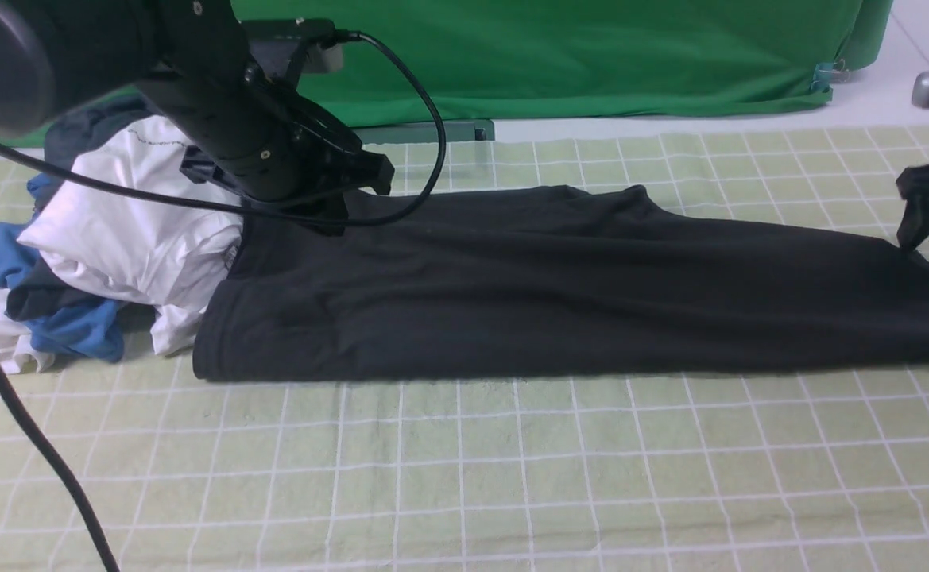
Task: Fold a long-sleeved shirt over a green coffee tablecloth.
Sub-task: 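Pull the folded dark garment lengthwise by its ends to straighten it flat on the table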
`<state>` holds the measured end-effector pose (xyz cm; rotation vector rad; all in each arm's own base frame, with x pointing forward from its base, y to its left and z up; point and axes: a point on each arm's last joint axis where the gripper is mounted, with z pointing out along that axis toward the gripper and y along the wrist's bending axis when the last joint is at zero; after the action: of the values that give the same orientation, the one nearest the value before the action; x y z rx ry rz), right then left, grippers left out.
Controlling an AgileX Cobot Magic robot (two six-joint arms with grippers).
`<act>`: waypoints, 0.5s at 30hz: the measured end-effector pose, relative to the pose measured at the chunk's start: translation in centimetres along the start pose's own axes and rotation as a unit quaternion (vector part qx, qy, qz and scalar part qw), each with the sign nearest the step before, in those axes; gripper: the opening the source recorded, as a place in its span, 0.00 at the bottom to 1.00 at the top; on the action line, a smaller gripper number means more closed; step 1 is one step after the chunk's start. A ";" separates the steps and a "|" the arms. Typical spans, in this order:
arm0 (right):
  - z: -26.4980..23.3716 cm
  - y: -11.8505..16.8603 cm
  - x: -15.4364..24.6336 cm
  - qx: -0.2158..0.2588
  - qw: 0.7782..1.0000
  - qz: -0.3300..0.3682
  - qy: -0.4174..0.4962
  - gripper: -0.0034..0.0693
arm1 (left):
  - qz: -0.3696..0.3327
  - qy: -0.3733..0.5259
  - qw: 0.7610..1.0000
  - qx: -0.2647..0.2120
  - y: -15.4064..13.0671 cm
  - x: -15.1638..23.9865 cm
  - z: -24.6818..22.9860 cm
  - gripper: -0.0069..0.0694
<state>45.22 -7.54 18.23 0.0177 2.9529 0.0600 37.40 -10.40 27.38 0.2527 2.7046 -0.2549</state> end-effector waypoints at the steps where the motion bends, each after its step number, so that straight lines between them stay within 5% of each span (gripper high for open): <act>1: 0.4 0.0 0.0 -0.003 1.000 0.002 0.006 0.80 | 0.000 0.002 1.000 0.000 0.0 0.0 -0.1 0.10; 5: 1.9 0.5 0.3 -0.036 0.999 0.009 0.028 0.70 | 0.000 0.004 1.000 0.000 0.0 0.1 -0.1 0.10; 8: 1.9 0.8 0.2 -0.053 0.998 0.001 0.029 0.34 | 0.002 0.006 1.000 0.000 0.0 0.1 -0.1 0.10; 11: 1.4 0.8 0.0 -0.054 0.998 -0.001 0.021 0.15 | 0.002 0.007 1.000 0.000 0.0 0.1 -0.1 0.10; 15: -0.1 0.7 -0.6 -0.044 0.999 -0.011 -0.002 0.12 | 0.002 0.010 1.000 0.000 0.0 0.2 -0.1 0.10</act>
<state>45.75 -6.84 18.48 -0.0272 2.9433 0.1851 37.15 -10.36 27.43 0.2614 2.7238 -0.2533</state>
